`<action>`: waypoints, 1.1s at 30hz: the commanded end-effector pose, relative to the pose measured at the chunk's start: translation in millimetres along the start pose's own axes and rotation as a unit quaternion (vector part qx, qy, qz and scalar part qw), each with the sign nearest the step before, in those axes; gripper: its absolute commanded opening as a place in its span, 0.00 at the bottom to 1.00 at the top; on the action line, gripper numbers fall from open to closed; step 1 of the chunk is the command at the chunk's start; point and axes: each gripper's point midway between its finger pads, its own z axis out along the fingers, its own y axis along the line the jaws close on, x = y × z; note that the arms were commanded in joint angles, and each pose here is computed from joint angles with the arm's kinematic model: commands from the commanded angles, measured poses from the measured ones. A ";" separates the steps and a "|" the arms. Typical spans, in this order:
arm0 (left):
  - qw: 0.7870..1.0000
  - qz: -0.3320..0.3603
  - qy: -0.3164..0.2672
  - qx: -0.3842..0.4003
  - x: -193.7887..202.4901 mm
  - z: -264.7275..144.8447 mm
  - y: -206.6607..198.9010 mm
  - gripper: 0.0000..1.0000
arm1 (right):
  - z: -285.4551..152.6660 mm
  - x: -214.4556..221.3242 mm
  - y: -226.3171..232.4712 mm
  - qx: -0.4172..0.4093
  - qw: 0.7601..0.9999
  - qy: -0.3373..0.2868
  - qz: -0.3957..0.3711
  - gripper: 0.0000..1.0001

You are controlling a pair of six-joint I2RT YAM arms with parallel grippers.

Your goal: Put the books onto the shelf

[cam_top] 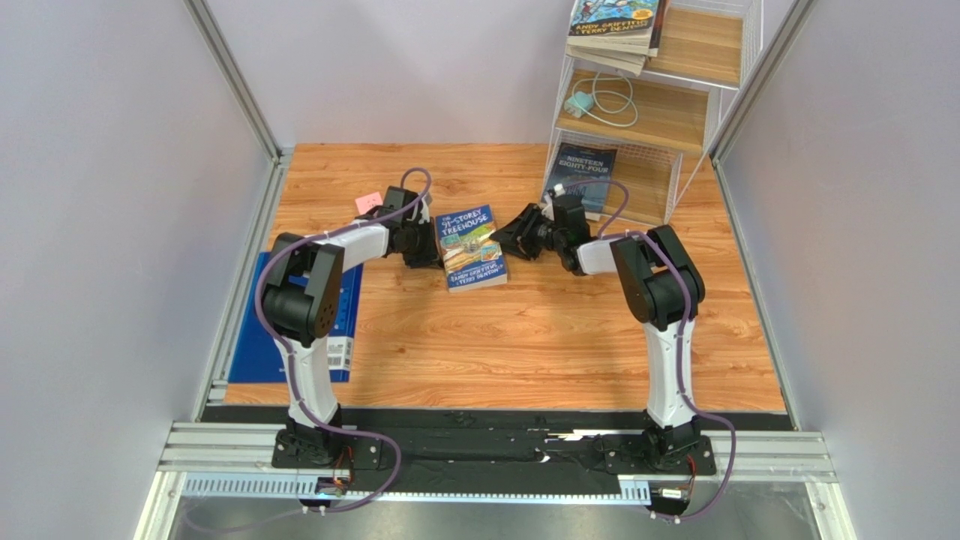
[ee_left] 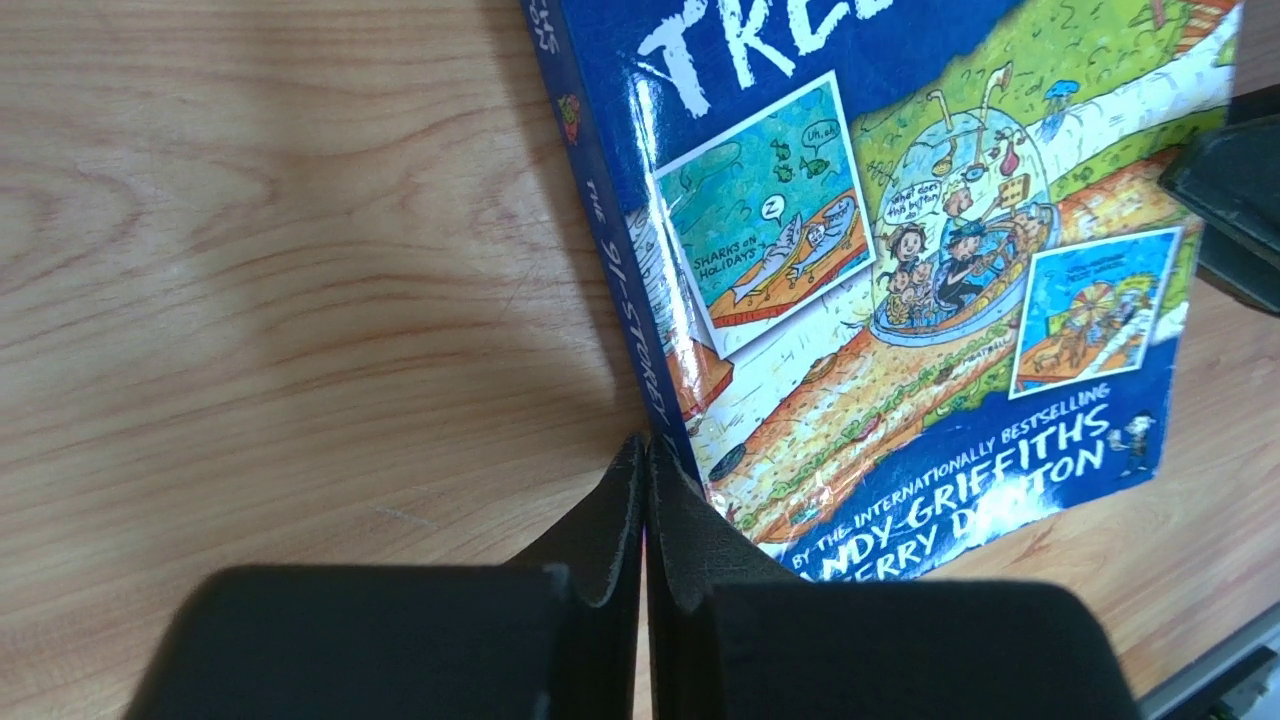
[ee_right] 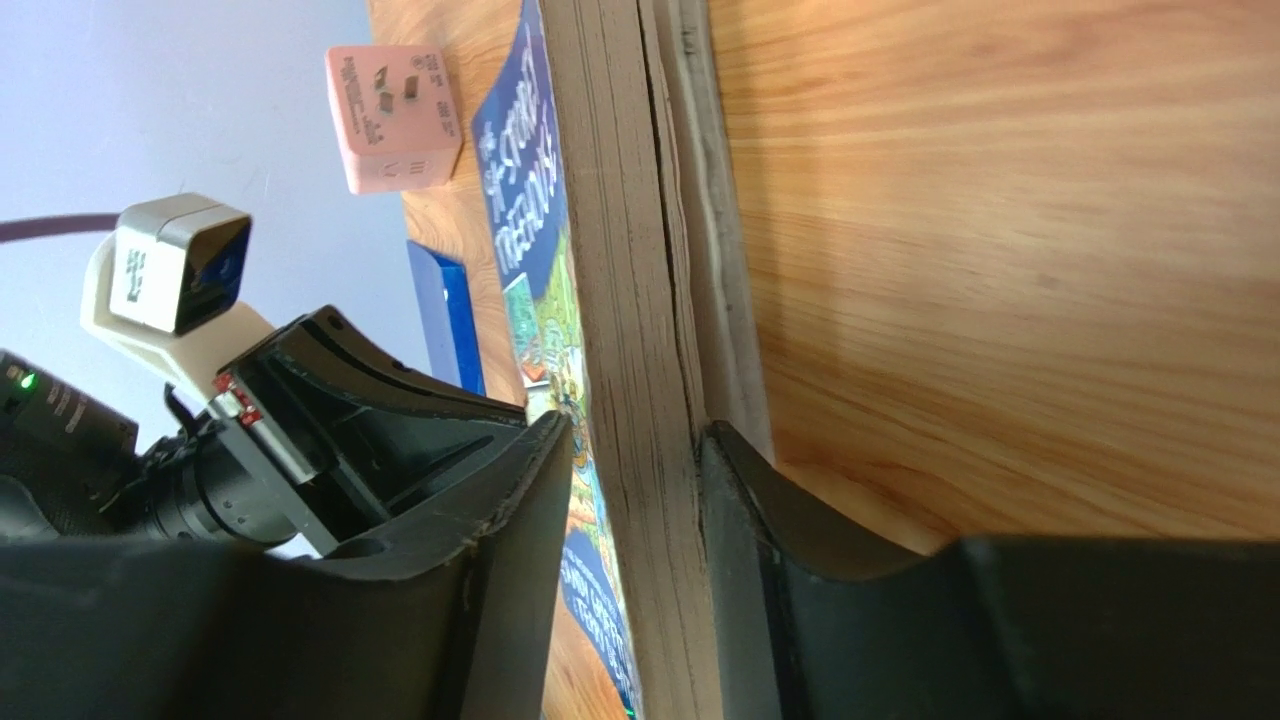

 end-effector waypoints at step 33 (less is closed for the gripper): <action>0.961 0.076 -0.224 0.141 -25.2 -178.5 -89.3 0.87 | -101.4 15.1 157.8 -0.242 0.964 0.063 -0.084 0.00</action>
